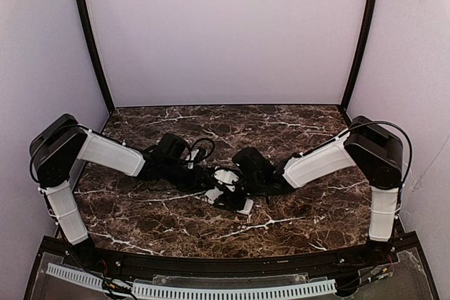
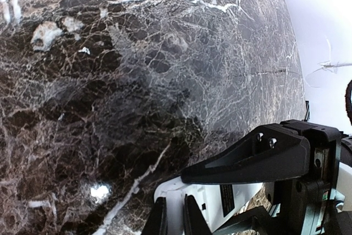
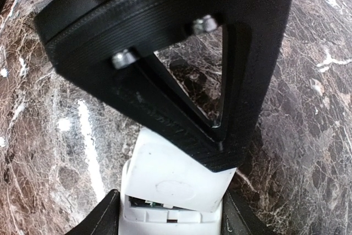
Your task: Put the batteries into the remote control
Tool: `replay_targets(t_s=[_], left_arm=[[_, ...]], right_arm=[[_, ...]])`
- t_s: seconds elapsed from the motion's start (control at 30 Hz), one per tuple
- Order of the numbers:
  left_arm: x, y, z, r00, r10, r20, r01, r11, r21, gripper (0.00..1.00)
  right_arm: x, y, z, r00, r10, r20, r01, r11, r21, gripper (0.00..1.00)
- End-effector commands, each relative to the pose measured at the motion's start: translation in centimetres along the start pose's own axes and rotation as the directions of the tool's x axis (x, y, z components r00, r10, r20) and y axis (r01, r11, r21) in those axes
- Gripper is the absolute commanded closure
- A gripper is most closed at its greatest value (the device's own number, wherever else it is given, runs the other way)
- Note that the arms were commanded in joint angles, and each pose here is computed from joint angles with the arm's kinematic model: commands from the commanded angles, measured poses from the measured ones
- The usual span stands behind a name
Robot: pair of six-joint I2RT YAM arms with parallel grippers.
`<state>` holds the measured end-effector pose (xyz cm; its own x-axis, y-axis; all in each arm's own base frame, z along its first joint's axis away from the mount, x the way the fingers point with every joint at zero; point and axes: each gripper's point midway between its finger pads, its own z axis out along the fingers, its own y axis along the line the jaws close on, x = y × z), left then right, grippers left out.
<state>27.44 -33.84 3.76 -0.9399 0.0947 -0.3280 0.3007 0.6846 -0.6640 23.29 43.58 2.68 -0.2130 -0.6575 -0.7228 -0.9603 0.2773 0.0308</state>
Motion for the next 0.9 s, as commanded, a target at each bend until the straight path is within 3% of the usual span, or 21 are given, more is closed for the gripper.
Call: replay_targets(t_s=[0.0,0.27,0.47,0.87], left_arm=[[4.6,5.7,0.9,0.991,-0.076,-0.110,0.055,0.982,-0.183,1.00],[5.7,7.1,1.5,0.990,-0.077,-0.118,0.053,0.980,-0.193,1.00],[6.1,7.4,1.7,0.990,-0.076,-0.119,0.053,0.981,-0.186,0.99],[7.3,9.3,2.3,0.976,-0.106,-0.189,0.056,0.966,-0.253,0.85]], right_arm=[[-0.9,-1.7,-0.7,0.998,0.044,0.050,-0.047,0.997,0.064,0.45],[-0.5,-2.3,-0.2,0.993,0.108,0.054,-0.114,0.985,0.126,0.54],[-0.3,-2.4,0.2,0.991,0.124,0.048,-0.130,0.977,0.171,0.52],[0.5,-2.6,0.9,0.985,0.160,0.066,-0.171,0.961,0.216,0.50]])
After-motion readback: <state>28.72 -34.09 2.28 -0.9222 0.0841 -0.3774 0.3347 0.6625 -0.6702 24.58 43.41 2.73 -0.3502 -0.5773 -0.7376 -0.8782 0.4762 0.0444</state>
